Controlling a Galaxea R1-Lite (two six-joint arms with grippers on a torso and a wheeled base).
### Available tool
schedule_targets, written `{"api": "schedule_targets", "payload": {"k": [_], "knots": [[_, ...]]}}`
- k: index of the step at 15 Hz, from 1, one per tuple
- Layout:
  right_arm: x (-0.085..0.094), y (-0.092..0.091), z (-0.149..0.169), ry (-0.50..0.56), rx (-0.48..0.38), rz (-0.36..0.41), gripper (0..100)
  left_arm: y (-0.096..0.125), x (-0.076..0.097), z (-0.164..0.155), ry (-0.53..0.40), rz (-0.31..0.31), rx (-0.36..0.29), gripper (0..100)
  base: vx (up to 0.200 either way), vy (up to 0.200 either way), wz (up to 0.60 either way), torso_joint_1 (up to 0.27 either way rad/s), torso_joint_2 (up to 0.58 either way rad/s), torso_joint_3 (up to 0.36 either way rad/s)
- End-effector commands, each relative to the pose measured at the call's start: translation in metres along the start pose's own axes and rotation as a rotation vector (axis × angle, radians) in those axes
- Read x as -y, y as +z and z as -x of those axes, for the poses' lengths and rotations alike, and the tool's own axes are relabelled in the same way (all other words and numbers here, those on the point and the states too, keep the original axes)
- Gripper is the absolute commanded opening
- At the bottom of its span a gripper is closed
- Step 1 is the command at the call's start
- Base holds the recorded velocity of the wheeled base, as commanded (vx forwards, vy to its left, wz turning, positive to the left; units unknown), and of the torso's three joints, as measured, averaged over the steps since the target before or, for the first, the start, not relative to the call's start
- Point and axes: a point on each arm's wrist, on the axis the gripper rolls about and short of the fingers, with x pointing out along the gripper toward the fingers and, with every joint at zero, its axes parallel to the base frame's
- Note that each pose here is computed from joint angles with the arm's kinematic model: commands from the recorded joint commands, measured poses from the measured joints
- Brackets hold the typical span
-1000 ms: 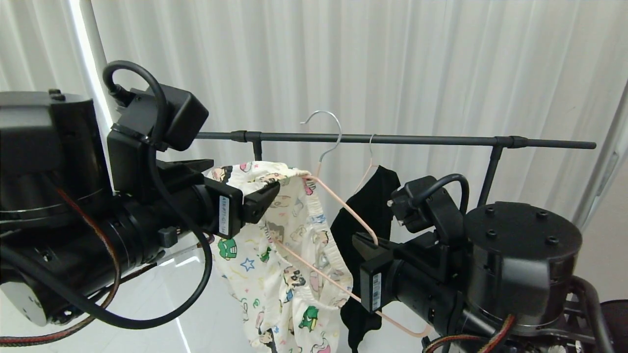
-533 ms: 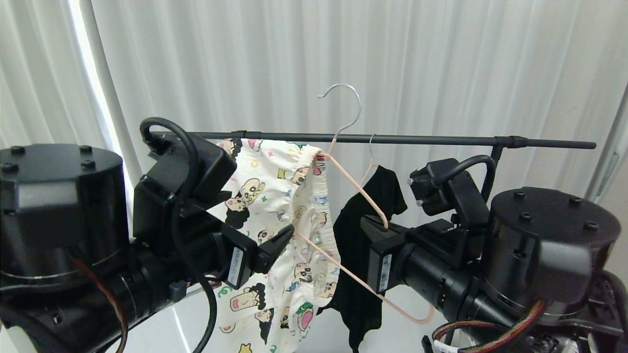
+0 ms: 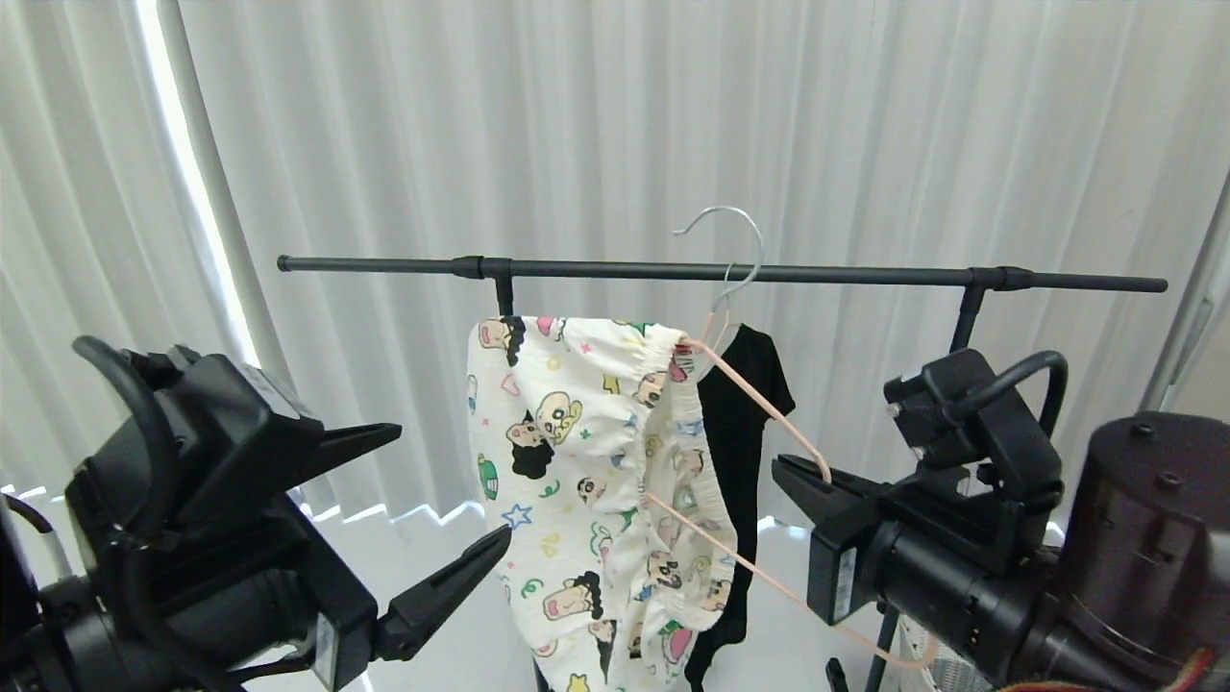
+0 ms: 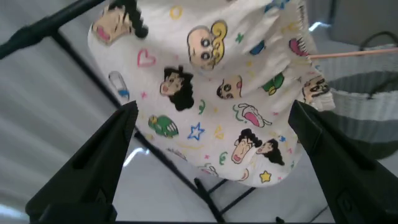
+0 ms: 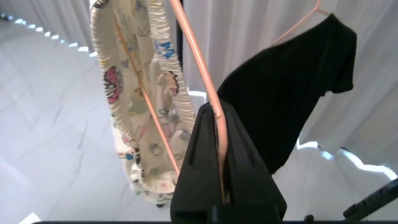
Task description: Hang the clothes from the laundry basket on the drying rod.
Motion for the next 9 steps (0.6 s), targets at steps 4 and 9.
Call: {"api": "schedule_targets", "payload": {"k": [4,9], "knots": [[-0.001,-0.015,0.053,0.151,-0.021,0.078,0,0.000,-0.011,0.007,-0.237,-0.087,0.124,100,0.000,0.000,0.00,0.000,0.00,0.000],[-0.014,-0.037,0.073,0.271,-0.078,0.176,0,-0.010,-0.001,0.004,-0.400,-0.136,0.141,100,0.000,0.000,0.00,0.000,0.00,0.000]]}}
